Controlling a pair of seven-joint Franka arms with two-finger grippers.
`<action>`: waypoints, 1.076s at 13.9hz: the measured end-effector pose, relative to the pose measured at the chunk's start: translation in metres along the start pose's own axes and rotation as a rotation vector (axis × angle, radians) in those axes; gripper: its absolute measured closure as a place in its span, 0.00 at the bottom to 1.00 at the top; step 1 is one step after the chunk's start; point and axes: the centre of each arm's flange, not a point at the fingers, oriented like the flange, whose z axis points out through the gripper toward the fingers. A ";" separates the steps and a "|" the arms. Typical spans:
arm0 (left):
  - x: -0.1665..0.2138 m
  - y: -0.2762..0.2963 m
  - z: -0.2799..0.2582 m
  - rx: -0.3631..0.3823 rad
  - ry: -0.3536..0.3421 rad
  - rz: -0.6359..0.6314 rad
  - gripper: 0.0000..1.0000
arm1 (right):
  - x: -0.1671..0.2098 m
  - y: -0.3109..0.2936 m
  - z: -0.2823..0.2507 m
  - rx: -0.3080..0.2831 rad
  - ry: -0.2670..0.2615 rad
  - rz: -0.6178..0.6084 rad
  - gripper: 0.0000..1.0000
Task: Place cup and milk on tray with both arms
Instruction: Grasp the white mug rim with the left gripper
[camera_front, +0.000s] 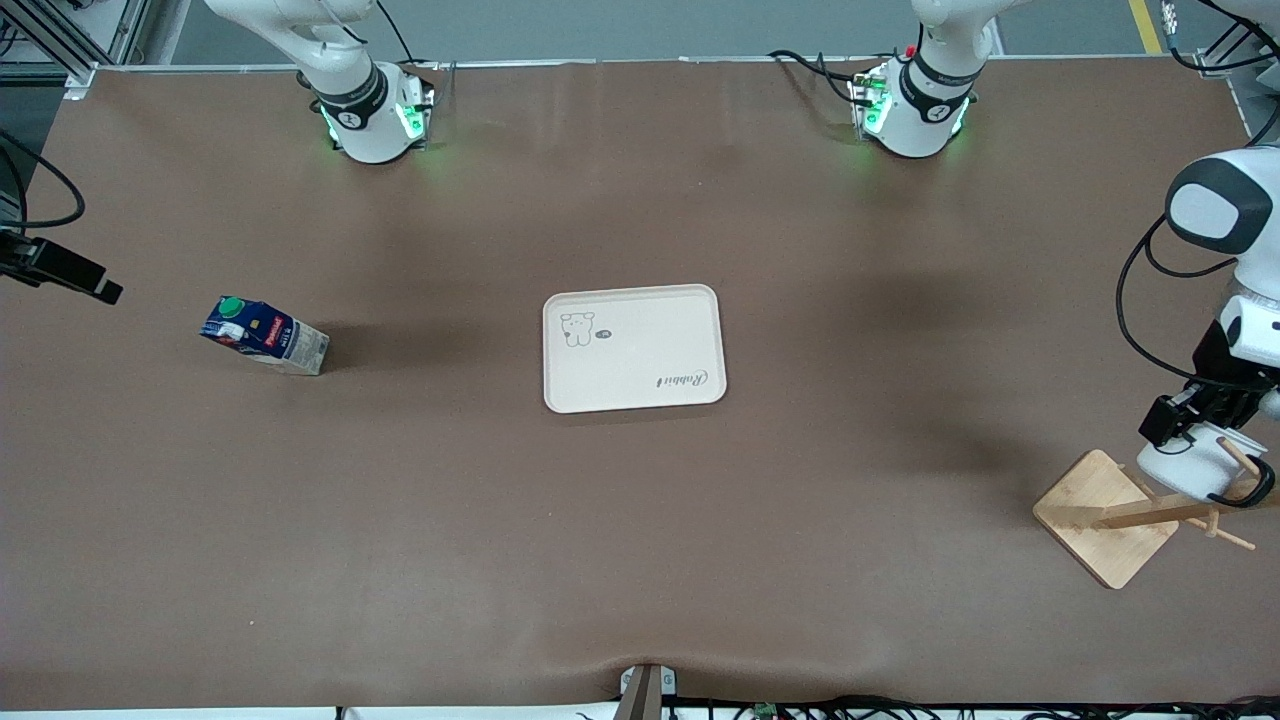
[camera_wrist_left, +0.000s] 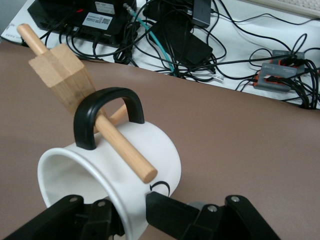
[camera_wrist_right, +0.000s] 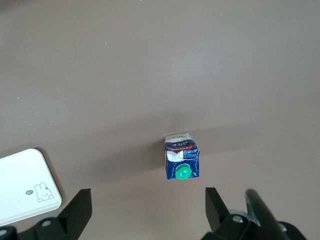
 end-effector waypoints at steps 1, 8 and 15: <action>0.001 0.001 -0.001 -0.001 0.003 0.022 1.00 | 0.000 0.000 0.000 0.000 0.000 0.000 0.00; 0.005 0.016 -0.007 -0.016 0.002 0.077 1.00 | 0.000 0.000 0.000 0.000 0.001 -0.001 0.00; 0.008 0.028 -0.040 -0.019 -0.076 0.100 1.00 | 0.001 -0.001 0.000 0.000 0.001 -0.001 0.00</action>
